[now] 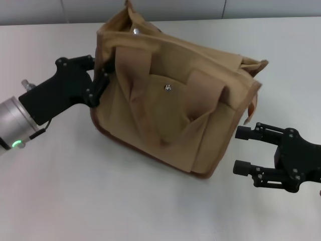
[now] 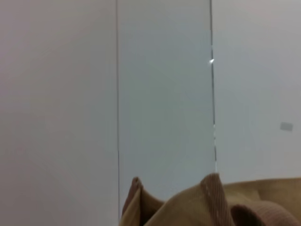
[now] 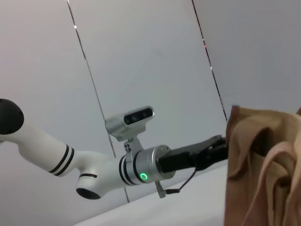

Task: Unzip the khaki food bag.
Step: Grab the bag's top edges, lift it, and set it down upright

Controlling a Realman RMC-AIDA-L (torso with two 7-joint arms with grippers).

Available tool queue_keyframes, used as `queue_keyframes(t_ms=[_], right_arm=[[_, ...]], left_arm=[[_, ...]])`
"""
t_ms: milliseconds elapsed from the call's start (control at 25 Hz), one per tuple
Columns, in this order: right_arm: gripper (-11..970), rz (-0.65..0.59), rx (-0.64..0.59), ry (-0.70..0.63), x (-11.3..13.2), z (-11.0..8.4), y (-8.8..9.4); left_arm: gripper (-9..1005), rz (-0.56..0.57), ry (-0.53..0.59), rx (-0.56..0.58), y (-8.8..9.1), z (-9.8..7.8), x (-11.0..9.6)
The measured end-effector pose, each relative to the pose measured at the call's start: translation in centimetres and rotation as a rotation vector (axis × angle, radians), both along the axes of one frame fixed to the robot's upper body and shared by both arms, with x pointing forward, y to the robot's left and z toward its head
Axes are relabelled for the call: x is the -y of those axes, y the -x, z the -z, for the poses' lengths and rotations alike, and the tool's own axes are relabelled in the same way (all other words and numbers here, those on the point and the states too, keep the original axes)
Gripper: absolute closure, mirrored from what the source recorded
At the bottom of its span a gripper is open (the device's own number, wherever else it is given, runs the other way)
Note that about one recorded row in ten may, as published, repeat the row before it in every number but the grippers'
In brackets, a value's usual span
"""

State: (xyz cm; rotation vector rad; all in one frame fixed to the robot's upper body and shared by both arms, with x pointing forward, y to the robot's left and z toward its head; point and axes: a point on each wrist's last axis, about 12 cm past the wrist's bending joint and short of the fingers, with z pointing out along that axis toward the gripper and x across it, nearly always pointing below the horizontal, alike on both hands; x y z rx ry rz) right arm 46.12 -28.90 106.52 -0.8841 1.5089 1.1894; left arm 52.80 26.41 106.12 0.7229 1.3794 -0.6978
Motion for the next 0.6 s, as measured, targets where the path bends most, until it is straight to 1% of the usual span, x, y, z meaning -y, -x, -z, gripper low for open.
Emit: queue_keyframes(t_ms=[80,280,400,480,600], right_arm=[[172,0.007,0.003,-0.002,0.1,0.0,0.0],[173,0.036,0.008,-0.02,0.4,-0.2,0.0],[173,0.083,0.021,-0.052,1.0,-0.5,0.1],[173,0.141,0.045,-0.09,1.6,-0.9,0.0],[173,0.23,0.101,-0.156,2.4,-1.6,-0.3]], left_arm=[[844,0.014,-0.001,0.023,-0.4,-0.5,0.1],[904,0.055,0.016,0.111,-0.7,-2.1,0.1],[904,0.092,0.04,0.182,-0.5,-3.5,-0.4],[904,0.121,0.044,0.228,-0.2,-4.3,-0.8],[904,0.157,0.046,0.269,-0.1,-5.5,-1.3]])
